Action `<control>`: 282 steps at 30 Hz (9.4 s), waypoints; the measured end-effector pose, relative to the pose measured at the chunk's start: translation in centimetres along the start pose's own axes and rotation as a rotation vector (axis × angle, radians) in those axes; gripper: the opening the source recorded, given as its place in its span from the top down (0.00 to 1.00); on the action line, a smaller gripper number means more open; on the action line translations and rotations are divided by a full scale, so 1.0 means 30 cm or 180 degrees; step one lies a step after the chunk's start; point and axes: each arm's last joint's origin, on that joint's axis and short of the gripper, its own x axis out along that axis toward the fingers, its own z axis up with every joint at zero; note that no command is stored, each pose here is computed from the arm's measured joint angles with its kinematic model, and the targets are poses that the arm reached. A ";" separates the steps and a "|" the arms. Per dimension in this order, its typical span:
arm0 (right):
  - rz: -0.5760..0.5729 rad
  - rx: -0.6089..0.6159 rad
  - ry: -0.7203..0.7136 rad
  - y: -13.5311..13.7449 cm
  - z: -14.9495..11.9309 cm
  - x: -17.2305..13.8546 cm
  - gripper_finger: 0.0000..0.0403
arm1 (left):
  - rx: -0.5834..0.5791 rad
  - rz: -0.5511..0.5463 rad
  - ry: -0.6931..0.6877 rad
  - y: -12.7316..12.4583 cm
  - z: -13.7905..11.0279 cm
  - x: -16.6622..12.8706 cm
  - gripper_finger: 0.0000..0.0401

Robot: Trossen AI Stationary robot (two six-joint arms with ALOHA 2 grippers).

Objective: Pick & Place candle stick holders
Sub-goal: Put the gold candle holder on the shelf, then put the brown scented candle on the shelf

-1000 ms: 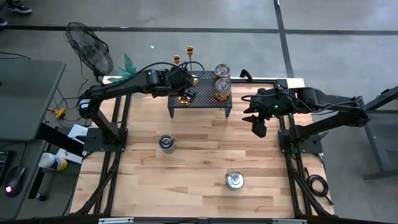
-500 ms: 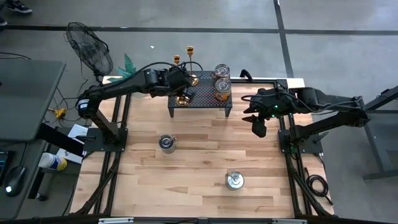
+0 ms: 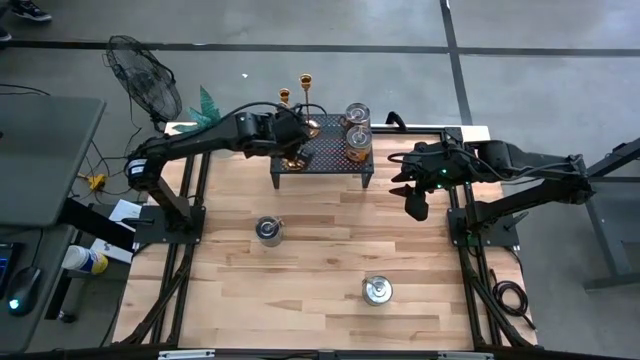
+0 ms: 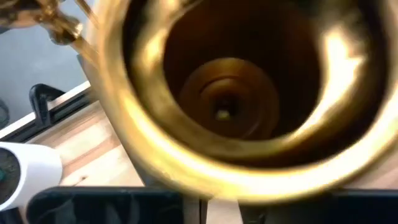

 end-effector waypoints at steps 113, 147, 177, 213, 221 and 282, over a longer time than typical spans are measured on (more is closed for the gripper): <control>0.0269 -0.0582 0.0951 -0.003 -0.102 0.092 0.34 | 0.1234 -0.0739 0.1509 -0.115 -0.570 -0.197 0.06; 0.0101 -0.0317 0.0677 -0.051 -0.279 0.122 0.34 | 0.0657 -0.0442 0.2199 -0.107 -0.505 0.111 0.00; 0.0081 -0.0230 0.0665 -0.051 -0.278 0.123 0.34 | 0.0441 -0.0555 0.2159 -0.123 -0.498 0.113 0.00; 0.0129 -0.0091 0.0613 -0.047 -0.272 0.124 0.34 | 0.0362 0.0208 0.2718 -0.158 -0.585 0.257 0.00; 0.0126 -0.0053 0.0615 -0.047 -0.272 0.124 0.34 | 0.0437 0.0075 0.2662 -0.178 -0.589 0.281 0.00; 0.0140 0.0080 0.0625 -0.046 -0.272 0.124 0.34 | 0.1232 -0.0017 0.1925 -0.222 -0.654 0.154 0.00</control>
